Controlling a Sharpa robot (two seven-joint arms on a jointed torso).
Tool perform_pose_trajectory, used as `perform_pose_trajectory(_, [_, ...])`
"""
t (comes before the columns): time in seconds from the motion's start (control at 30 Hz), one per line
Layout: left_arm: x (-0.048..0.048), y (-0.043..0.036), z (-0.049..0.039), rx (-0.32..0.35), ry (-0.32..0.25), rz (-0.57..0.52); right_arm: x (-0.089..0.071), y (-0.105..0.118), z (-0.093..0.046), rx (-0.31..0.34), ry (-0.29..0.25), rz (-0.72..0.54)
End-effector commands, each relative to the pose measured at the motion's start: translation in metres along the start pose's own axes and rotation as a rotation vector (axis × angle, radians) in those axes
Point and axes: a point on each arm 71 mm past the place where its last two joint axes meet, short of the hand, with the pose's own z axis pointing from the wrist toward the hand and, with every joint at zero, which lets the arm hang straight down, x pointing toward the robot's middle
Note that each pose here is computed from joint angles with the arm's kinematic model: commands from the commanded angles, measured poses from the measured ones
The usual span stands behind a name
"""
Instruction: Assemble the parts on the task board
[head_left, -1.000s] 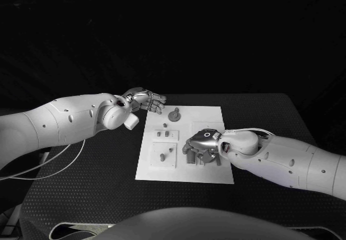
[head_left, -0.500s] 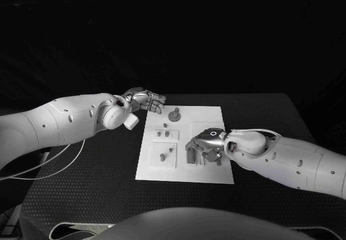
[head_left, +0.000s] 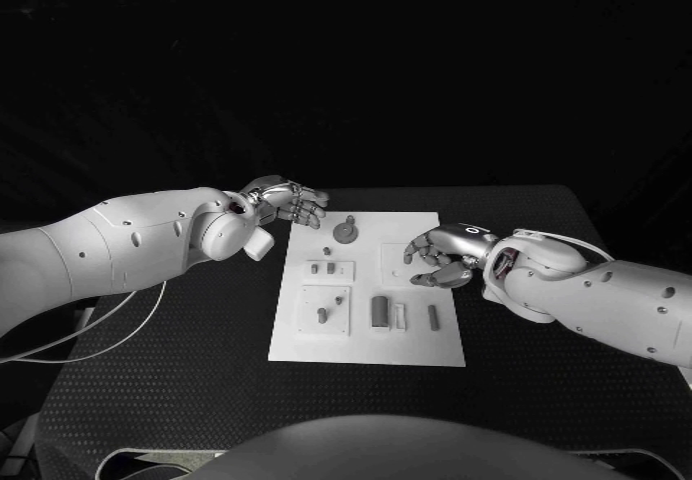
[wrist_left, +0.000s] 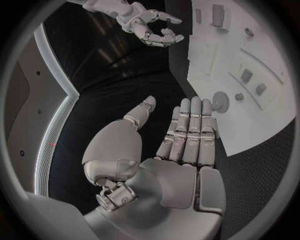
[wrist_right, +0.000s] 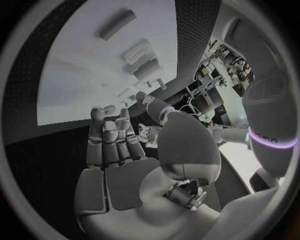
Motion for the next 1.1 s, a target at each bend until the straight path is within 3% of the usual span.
perform_pose_trajectory(0.03, [0.0016, -0.0018, -0.0001, 0.011, 0.013, 0.002, 0.003, -0.022, -0.012, 0.268, 0.118, 0.155])
perform_pose_trajectory(0.2, [0.0008, -0.0014, -0.0011, 0.01, 0.01, 0.003, 0.013, -0.033, -0.028, 0.419, 0.264, 0.192])
perform_pose_trajectory(0.33, [0.0002, -0.0012, -0.0017, 0.01, 0.008, 0.003, 0.02, -0.031, -0.033, 0.488, 0.32, 0.276])
perform_pose_trajectory(0.53, [-0.0002, -0.0009, -0.0023, 0.009, 0.007, 0.002, 0.029, -0.028, -0.035, 0.543, 0.347, 0.29])
perform_pose_trajectory(0.63, [0.0006, -0.0012, -0.002, 0.01, 0.009, 0.002, 0.031, -0.028, -0.032, 0.565, 0.332, 0.289])
perform_pose_trajectory(0.83, [0.0011, -0.0013, -0.0017, 0.01, 0.01, 0.002, 0.038, -0.024, -0.025, 0.572, 0.327, 0.275])
perform_pose_trajectory(1.1, [0.0008, -0.0011, -0.0018, 0.009, 0.011, 0.002, 0.052, -0.022, -0.021, 0.573, 0.365, 0.244])
